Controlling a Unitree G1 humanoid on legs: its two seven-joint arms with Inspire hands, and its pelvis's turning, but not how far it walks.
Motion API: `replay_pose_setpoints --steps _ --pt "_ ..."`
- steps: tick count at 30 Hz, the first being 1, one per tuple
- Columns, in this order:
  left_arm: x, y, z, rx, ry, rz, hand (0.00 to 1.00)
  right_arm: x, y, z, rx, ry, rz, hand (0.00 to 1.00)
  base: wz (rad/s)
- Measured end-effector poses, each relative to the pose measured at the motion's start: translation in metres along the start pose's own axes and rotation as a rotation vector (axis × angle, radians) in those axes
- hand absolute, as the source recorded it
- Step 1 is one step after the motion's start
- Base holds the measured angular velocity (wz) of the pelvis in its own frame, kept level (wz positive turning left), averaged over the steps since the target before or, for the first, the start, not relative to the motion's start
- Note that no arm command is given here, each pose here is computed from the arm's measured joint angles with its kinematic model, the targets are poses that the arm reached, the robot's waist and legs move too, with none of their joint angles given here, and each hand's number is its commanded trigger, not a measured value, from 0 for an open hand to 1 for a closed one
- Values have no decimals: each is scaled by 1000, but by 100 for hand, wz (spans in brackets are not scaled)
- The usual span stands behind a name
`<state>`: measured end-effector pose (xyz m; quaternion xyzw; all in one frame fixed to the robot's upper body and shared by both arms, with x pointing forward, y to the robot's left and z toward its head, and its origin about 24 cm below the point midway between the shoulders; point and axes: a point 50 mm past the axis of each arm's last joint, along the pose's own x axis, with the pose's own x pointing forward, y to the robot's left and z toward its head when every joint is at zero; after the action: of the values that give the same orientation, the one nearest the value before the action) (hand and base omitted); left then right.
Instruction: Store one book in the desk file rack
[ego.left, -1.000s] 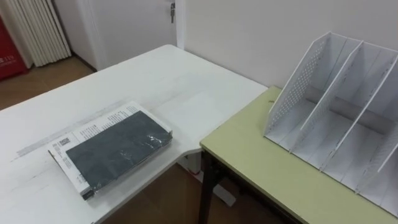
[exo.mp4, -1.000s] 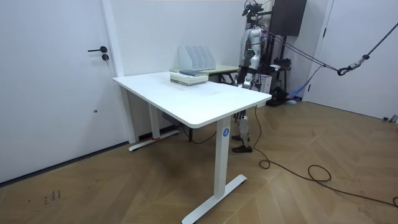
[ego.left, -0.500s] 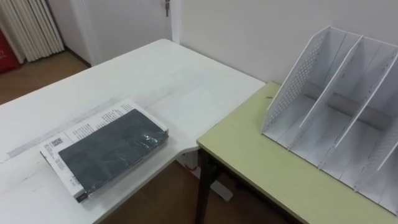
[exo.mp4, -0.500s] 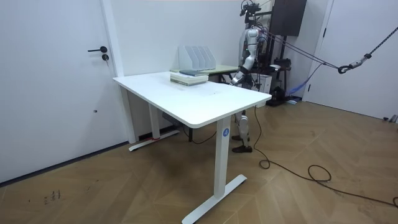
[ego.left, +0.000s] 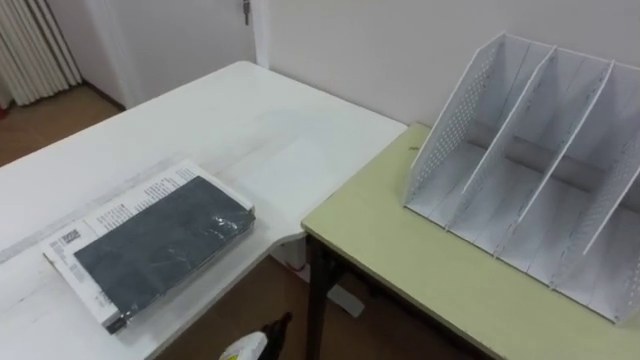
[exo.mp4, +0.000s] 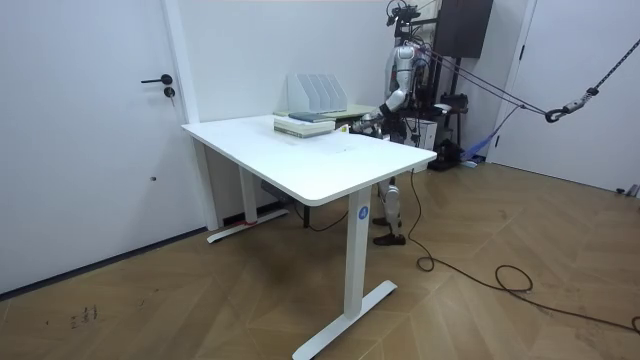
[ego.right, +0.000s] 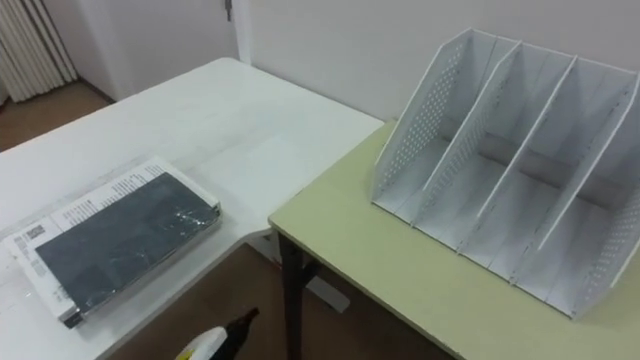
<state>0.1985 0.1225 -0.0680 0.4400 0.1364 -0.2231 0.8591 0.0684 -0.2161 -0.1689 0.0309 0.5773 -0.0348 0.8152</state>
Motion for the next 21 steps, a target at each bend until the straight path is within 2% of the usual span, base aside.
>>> replay_pose_setpoints --steps 3,5,7,10,17,21 --pt "2 14 19 60 -81 60 0 0 0 1 6 2 2 0 4" --pt "1 22 28 134 -117 96 0 0 0 1 6 3 1 0 8" --pt "-2 38 41 225 -173 161 0 1 1 3 1 3 6 0 5" --pt "-5 54 52 269 -219 237 0 1 1 3 6 6 10 0 0" --pt "-6 61 59 280 -221 279 0 0 0 -1 67 14 5 0 2" --pt "-11 76 68 277 -255 359 0 0 0 -4 86 20 -1 0 0"
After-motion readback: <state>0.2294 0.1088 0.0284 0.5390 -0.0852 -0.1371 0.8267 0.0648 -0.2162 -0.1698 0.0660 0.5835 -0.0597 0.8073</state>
